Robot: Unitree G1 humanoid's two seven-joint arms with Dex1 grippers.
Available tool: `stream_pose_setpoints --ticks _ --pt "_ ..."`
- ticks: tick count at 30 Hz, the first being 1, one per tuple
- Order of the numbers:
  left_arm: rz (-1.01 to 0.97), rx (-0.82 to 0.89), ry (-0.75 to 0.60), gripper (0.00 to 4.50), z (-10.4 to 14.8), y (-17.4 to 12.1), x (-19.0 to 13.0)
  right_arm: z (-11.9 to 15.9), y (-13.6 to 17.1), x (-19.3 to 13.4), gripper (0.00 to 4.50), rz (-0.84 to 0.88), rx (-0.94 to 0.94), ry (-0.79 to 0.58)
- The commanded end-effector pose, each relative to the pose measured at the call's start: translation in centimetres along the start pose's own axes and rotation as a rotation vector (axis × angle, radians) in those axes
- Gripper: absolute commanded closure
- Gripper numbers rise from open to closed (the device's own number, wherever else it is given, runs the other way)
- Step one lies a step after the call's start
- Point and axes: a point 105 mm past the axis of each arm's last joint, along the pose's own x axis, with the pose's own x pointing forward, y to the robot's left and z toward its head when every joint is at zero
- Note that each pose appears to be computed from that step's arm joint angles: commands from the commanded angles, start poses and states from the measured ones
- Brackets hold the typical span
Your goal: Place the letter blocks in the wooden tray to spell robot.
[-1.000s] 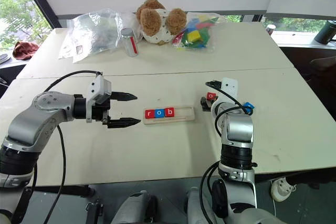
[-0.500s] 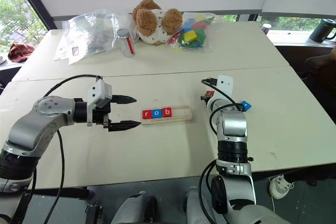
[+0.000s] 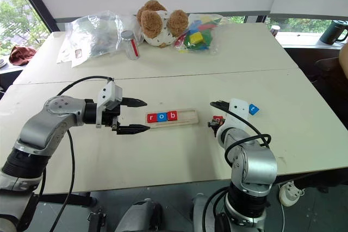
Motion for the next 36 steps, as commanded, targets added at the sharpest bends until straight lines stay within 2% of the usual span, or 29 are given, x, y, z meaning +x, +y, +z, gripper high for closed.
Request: stream_pose_setpoints --ticks 1,3,4,5,9,10,12,14,16,19,27,36 --pt "-0.001 0.038 -0.011 0.0 0.8 0.3 -0.1 0.0 -0.1 0.1 1.92 -0.017 0.036 0.006" --pt "0.0 0.039 -0.01 0.0 0.9 0.3 -0.2 0.0 0.0 0.1 1.03 -0.007 0.02 0.008" --pt "0.001 0.04 -0.009 0.0 0.9 0.3 -0.2 0.3 -0.2 0.0 0.42 -0.012 0.012 -0.001" --pt "0.005 0.041 -0.007 0.0 0.9 0.4 -0.4 0.8 -0.5 -0.1 0.07 -0.017 -0.006 -0.023" --pt "0.015 0.044 0.013 0.0 0.6 0.6 -1.2 5.3 -1.7 -1.2 0.07 -0.002 -0.182 -0.185" --pt "0.014 0.044 0.017 0.0 0.6 0.7 -1.4 6.5 -1.6 -1.4 0.07 0.045 -0.251 -0.218" --pt "-0.001 0.046 0.024 0.0 0.6 0.7 -1.7 8.8 -1.1 -1.7 0.07 0.178 -0.364 -0.279" --pt "-0.029 0.051 0.031 0.0 0.6 0.5 -1.8 9.6 0.2 -2.5 0.07 0.458 -0.539 -0.311" --pt "-0.056 0.063 0.046 0.0 0.6 0.3 -1.8 8.5 -0.1 -3.4 0.07 0.702 -0.766 -0.287" --pt "-0.066 0.077 0.066 0.0 0.4 0.3 -2.0 6.3 -2.3 -3.1 0.07 0.864 -0.946 -0.144" --pt "-0.043 0.068 0.079 0.0 0.0 -0.6 -2.3 4.7 -4.8 0.2 0.07 0.991 -1.027 -0.049" --pt "0.037 0.005 0.066 0.0 -0.8 -0.4 -2.6 2.6 -5.7 2.6 0.07 0.987 -0.998 -0.014"
